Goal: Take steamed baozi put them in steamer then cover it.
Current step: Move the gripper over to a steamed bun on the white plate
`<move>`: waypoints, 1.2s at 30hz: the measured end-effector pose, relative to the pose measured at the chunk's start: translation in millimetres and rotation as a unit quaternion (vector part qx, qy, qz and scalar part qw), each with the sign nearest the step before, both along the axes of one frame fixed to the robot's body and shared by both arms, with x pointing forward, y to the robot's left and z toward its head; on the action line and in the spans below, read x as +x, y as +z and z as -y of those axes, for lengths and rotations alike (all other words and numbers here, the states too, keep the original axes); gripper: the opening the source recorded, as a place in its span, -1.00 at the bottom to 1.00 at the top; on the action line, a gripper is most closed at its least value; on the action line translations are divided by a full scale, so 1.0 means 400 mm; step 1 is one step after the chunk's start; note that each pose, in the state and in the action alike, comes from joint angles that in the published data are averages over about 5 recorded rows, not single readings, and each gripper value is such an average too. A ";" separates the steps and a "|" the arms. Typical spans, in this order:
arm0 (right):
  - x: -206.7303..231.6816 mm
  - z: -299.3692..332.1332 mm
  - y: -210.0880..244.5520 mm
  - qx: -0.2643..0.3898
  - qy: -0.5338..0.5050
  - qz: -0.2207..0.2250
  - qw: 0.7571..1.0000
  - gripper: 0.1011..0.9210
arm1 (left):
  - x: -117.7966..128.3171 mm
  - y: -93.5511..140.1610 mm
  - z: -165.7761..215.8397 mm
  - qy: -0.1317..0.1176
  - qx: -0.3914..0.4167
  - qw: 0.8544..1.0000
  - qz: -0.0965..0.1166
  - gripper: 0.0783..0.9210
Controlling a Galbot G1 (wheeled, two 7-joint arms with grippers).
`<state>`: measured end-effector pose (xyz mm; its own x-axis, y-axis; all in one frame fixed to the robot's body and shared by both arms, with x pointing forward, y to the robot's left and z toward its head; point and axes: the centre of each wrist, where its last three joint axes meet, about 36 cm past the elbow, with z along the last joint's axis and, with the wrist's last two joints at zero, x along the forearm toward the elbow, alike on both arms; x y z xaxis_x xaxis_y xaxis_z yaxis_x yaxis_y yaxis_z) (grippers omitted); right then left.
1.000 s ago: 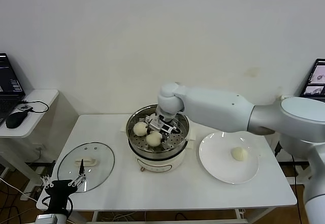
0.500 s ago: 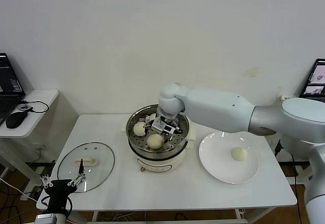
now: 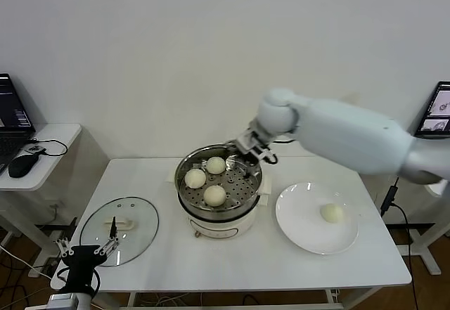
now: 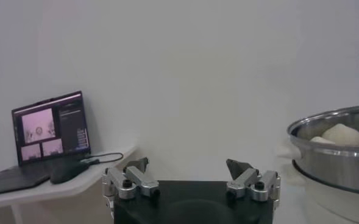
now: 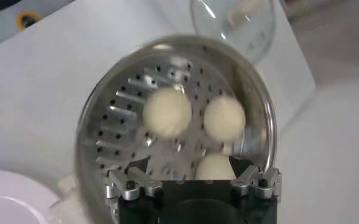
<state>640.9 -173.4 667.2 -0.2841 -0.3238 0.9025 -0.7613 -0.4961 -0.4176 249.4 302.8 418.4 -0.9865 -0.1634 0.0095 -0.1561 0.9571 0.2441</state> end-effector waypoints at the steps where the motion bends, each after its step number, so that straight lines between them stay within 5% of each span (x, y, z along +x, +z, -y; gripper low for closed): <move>1: -0.005 0.034 -0.002 0.002 -0.018 -0.003 1.000 0.76 | 0.001 0.000 0.001 -0.002 0.000 1.000 0.000 0.77; 18: -0.099 0.475 -0.215 -0.022 -0.209 -0.043 0.977 0.76 | -0.005 -0.018 0.011 -0.014 0.009 1.000 -0.015 0.77; 36: -0.085 0.573 -0.421 -0.065 -0.259 -0.047 0.962 0.76 | -0.016 -0.037 -0.001 -0.006 0.011 1.000 -0.028 0.77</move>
